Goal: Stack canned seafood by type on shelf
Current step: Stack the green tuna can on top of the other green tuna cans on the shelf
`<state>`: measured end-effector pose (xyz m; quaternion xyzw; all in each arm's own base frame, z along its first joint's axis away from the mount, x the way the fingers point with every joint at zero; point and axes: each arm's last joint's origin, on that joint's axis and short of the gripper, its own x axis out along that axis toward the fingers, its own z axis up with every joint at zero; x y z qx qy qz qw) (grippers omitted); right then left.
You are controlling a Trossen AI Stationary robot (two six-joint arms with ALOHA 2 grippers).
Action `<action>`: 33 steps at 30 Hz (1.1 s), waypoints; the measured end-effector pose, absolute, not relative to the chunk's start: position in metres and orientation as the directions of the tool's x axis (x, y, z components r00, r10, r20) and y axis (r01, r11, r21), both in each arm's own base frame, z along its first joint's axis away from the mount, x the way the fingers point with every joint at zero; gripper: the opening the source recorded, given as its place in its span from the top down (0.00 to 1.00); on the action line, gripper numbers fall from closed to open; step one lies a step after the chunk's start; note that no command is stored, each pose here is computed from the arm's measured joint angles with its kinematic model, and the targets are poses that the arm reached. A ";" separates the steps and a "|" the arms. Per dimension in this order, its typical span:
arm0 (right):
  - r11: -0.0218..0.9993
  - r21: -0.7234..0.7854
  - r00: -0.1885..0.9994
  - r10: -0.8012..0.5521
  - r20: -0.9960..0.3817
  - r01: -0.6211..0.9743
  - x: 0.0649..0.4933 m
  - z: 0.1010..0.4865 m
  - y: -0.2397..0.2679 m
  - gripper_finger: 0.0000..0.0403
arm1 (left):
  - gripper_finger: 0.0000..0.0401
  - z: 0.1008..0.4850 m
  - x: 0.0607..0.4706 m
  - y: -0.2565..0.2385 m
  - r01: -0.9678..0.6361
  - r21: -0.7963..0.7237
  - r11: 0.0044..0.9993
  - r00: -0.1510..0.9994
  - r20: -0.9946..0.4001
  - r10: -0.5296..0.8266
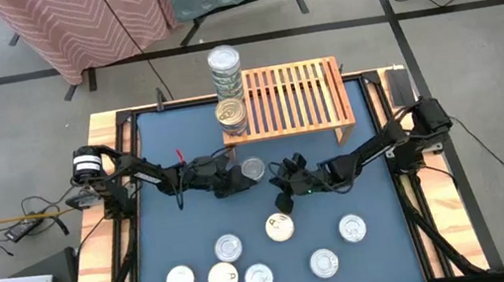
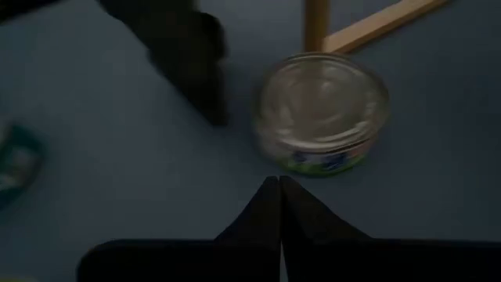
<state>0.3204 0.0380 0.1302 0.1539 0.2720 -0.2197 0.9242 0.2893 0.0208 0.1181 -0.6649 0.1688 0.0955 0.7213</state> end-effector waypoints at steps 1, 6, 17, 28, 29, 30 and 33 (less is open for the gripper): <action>0.857 0.149 0.750 -0.333 -0.572 0.494 0.321 0.128 0.034 1.00 | 0.22 0.118 0.285 0.021 -0.359 -0.929 0.093 0.926 -0.367 -0.084; 0.852 0.135 0.777 -0.380 -0.502 0.505 0.329 0.134 0.013 1.00 | 0.22 0.117 0.260 0.022 -0.378 -0.923 0.070 0.923 -0.381 -0.049; 0.851 0.164 0.803 -0.381 -0.459 0.498 0.339 0.127 -0.017 1.00 | 0.22 0.121 0.253 0.022 -0.293 -0.956 0.020 0.956 -0.292 0.007; 0.875 0.211 0.795 -0.264 -0.545 0.436 0.353 0.110 0.006 1.00 | 0.22 0.122 0.253 0.022 -0.282 -0.959 0.015 0.959 -0.282 0.002; 0.877 0.213 0.795 -0.257 -0.549 0.431 0.352 0.112 0.010 1.00 | 0.22 0.120 0.253 0.021 -0.301 -0.953 0.014 0.954 -0.301 -0.002; 0.879 0.212 0.791 -0.250 -0.558 0.427 0.351 0.112 0.014 1.00 | 0.22 0.118 0.252 0.020 -0.324 -0.946 0.012 0.946 -0.324 -0.004; 0.878 0.222 0.787 -0.236 -0.571 0.424 0.349 0.112 0.026 1.00 | 0.22 0.111 0.250 0.019 -0.398 -0.917 0.009 0.917 -0.398 -0.011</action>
